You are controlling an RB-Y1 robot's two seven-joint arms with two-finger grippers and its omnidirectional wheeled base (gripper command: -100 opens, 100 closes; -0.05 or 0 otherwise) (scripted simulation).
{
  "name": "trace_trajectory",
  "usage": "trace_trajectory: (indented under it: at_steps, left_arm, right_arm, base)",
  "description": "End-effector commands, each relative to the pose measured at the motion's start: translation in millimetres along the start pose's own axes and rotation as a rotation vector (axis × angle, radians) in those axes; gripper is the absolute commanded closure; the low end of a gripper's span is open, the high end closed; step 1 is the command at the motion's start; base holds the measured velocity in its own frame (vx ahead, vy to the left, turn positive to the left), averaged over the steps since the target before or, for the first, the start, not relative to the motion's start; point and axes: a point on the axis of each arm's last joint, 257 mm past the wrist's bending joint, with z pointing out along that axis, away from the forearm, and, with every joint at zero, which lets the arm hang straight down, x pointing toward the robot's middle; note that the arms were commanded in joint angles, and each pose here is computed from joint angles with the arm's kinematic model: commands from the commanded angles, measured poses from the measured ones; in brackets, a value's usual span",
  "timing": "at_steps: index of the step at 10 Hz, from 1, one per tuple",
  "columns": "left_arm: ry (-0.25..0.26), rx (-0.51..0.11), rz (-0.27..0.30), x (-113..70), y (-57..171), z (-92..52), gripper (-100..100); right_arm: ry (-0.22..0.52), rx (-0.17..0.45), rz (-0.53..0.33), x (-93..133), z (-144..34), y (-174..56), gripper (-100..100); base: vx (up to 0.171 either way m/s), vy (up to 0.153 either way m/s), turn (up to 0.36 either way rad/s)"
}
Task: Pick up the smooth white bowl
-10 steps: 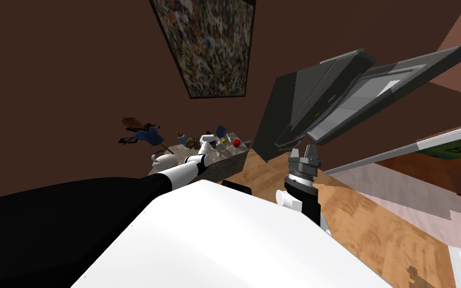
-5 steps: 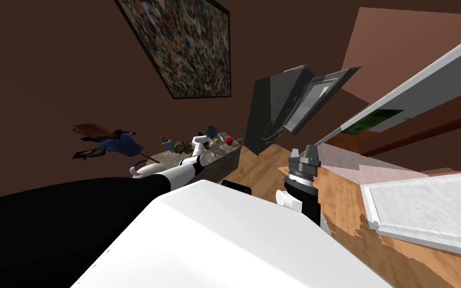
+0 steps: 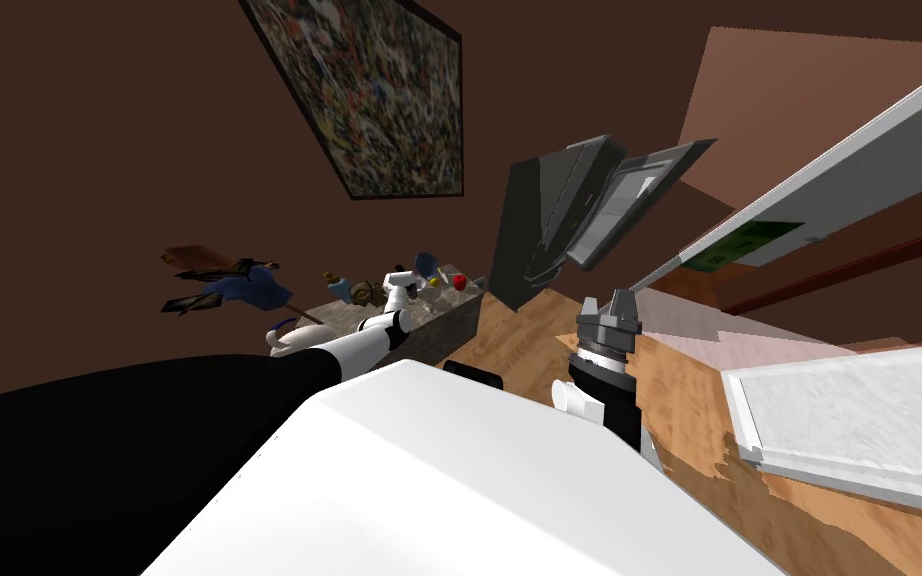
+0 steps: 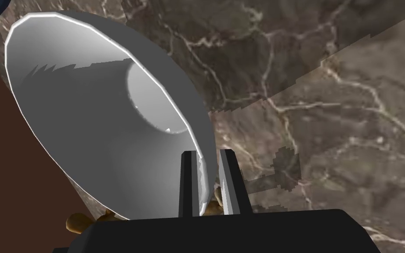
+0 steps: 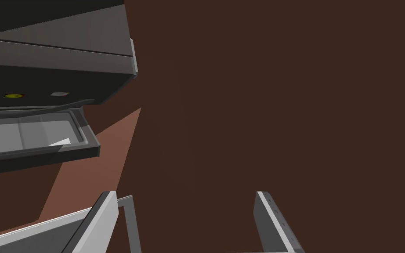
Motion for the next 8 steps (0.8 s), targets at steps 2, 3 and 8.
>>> trace_trajectory:
  at_steps: [2, 3, 8]
  left_arm:
    - [0.0, -0.001, 0.0, 0.2, 0, 0.1, 0]
    - [0.062, 0.006, 0.06, 45.2, 0, -3.4, 100]
    - [0.179, 0.004, 0.193, 132.6, 6, -13.1, 100]
  right_arm:
    - [0.0, 0.0, 0.0, 0, 0.0, 0, 0]
    - [0.0, 0.0, 0.0, 0, 0.0, 0, 0]
    - [0.0, 0.0, 0.0, 0, 0.0, 0, 0]
  base:
    - [0.0, 0.0, 0.0]
    - [0.091, -0.017, 0.386]
    - [0.088, -0.039, 0.327]
